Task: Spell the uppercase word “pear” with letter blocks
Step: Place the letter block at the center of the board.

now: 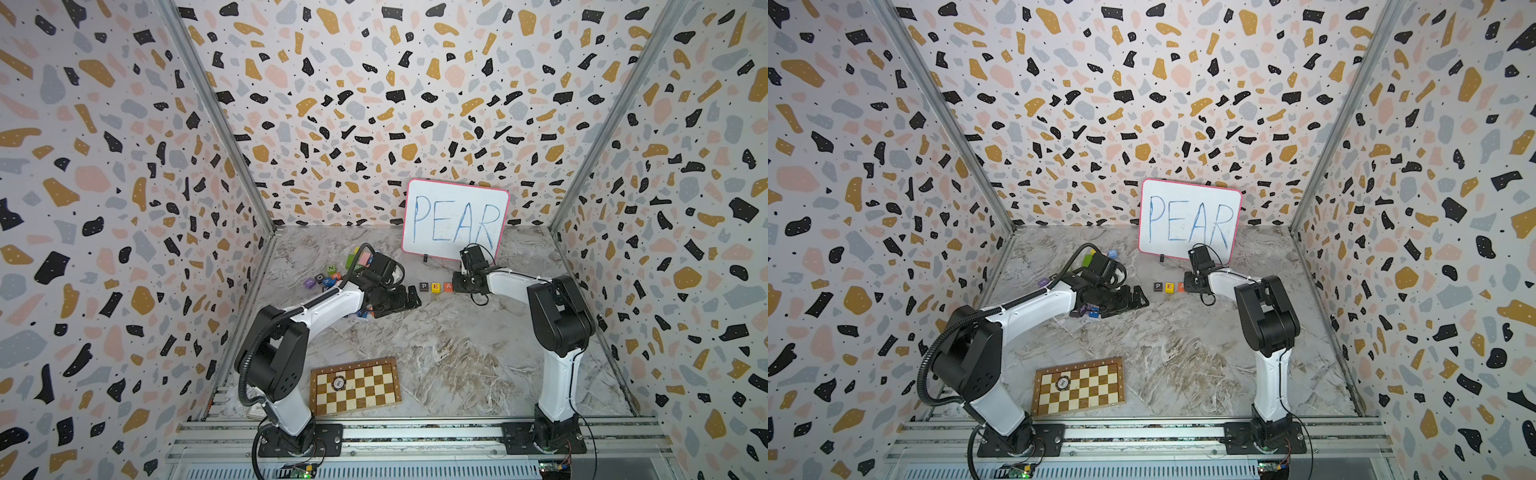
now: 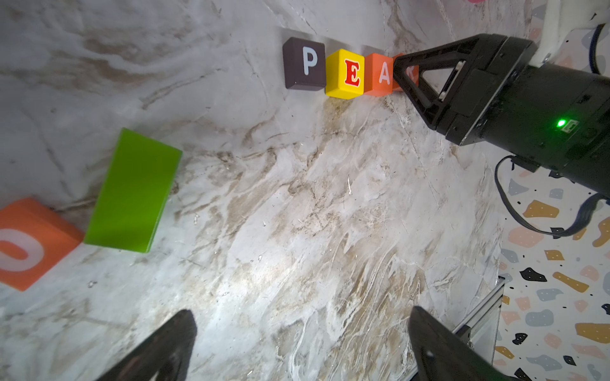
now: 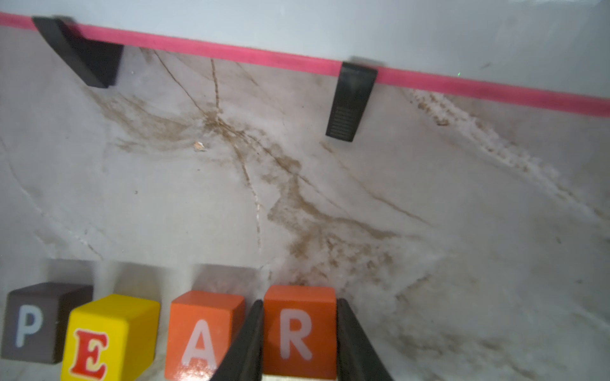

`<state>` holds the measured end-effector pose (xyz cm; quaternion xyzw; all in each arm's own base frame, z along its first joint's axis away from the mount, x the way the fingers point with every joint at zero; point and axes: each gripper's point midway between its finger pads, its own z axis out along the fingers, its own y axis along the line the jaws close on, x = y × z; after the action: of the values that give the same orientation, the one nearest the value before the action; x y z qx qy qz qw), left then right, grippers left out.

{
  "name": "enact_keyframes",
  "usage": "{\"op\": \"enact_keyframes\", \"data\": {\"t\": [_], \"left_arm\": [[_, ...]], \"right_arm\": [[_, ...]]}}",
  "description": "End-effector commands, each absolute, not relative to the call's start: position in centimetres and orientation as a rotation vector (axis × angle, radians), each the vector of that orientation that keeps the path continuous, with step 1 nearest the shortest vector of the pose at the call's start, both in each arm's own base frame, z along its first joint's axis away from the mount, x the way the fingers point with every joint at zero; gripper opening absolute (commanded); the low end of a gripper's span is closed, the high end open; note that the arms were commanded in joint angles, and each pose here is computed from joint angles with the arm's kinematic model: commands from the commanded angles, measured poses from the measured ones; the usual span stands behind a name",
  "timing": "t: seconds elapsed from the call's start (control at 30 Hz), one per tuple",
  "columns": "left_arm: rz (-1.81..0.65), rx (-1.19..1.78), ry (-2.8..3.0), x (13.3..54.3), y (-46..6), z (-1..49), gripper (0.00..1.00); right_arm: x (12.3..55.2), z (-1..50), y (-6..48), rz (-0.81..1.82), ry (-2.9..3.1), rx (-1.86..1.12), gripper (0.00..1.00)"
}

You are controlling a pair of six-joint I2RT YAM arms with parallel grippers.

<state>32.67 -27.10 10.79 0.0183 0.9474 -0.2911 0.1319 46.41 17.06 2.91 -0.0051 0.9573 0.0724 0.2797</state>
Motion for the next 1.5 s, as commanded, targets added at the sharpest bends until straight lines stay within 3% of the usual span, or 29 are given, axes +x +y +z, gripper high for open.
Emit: {"op": "enact_keyframes", "data": {"t": [0.0, 0.9, 1.03, 1.13, 1.27, 1.4, 1.47], "left_arm": [[-0.840, 0.051, 2.728, 32.5, -26.6, 11.6, 1.00], [-0.835, 0.052, 2.716, 32.5, -26.3, 12.0, 0.99], [-0.816, 0.067, 2.712, 32.6, -26.2, 12.1, 0.99], [-0.758, 0.084, 2.702, 32.9, -25.6, 12.5, 0.99], [-0.547, 0.108, 2.661, 33.1, -22.5, 15.0, 0.99], [-0.324, 0.069, 2.472, 34.1, -18.5, 17.5, 0.99], [-0.168, 0.030, 2.391, 34.5, -15.8, 17.9, 0.99]], "right_arm": [[45.1, 3.1, 16.4, 0.150, 2.612, 0.016, 0.29], [45.1, 4.8, 17.1, 0.156, 2.588, 0.013, 0.33], [45.3, 5.4, 17.3, 0.164, 2.577, 0.000, 0.40], [45.5, 6.2, 17.4, 0.165, 2.551, -0.014, 0.52], [45.9, 7.6, 17.3, 0.109, 2.484, -0.084, 0.69], [45.9, 10.7, 15.5, 0.064, 2.310, -0.102, 0.77], [45.7, 12.5, 13.6, 0.054, 2.201, -0.098, 0.88]]}}
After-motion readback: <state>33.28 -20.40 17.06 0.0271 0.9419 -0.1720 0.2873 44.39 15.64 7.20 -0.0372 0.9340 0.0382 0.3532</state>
